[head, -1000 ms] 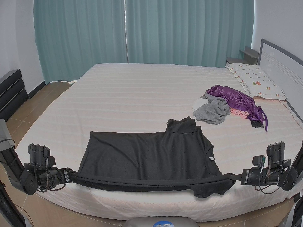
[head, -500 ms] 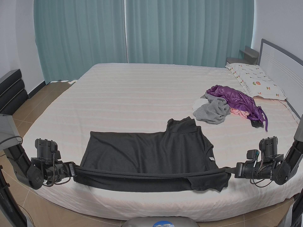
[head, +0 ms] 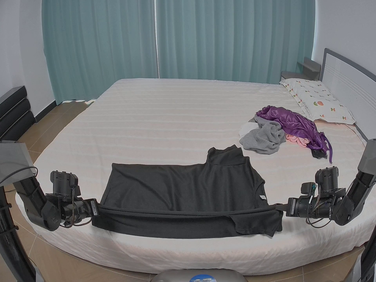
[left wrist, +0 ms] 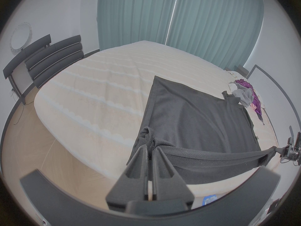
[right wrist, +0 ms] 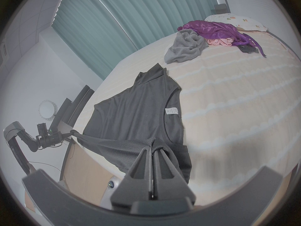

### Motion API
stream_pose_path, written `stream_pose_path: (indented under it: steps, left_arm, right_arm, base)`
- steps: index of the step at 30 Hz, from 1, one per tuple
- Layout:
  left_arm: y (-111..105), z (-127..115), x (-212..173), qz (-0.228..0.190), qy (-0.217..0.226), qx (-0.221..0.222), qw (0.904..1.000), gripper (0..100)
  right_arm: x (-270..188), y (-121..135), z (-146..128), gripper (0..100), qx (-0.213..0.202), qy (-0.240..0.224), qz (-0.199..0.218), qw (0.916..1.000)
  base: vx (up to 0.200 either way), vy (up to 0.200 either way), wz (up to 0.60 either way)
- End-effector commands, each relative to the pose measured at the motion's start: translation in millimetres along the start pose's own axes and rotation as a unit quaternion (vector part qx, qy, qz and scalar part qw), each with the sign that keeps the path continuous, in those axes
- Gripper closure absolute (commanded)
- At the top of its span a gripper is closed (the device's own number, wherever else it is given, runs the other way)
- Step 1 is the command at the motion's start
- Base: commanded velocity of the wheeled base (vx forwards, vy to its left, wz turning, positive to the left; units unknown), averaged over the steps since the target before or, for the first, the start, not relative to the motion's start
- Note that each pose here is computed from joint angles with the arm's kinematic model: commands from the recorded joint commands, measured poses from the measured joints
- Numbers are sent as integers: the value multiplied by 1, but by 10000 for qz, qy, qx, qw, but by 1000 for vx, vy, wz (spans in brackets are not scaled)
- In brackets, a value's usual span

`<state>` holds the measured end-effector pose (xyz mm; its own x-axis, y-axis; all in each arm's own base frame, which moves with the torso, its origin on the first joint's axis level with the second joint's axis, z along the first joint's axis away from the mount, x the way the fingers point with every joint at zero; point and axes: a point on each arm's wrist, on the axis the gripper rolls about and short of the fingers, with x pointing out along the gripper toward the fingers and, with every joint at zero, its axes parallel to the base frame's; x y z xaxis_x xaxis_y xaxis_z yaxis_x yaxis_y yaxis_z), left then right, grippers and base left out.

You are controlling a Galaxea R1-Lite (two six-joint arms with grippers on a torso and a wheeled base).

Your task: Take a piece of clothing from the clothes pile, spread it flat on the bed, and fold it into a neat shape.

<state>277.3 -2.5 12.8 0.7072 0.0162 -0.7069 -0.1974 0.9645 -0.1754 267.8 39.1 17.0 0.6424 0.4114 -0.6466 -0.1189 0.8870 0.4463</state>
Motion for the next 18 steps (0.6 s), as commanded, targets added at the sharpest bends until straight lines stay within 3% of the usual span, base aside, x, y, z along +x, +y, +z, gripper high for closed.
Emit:
stream_pose_path:
  steps: [1, 16, 17, 18]
  left_arm:
    - [0, -1, 21, 55, 128, -95, 9999, 100]
    - [-4, 0, 54, 37, 181, -467, 9987, 100]
    - [-4, 0, 56, 35, 198, -475, 9987, 0]
    - [-4, -1, 57, 28, 217, -499, 9985, 0]
  right_arm:
    - [23, -5, -1, 100, 24, 156, -62, 9999]
    - [60, -9, 9, 100, 205, 84, -137, 9997]
    - [61, -9, 8, 100, 208, 91, -140, 9996]
    - [63, -9, 8, 100, 210, 97, -128, 9996]
  base:
    - [0, 0, 0]
    - [0, 0, 0]
    - [0, 0, 0]
    - [0, 0, 0]
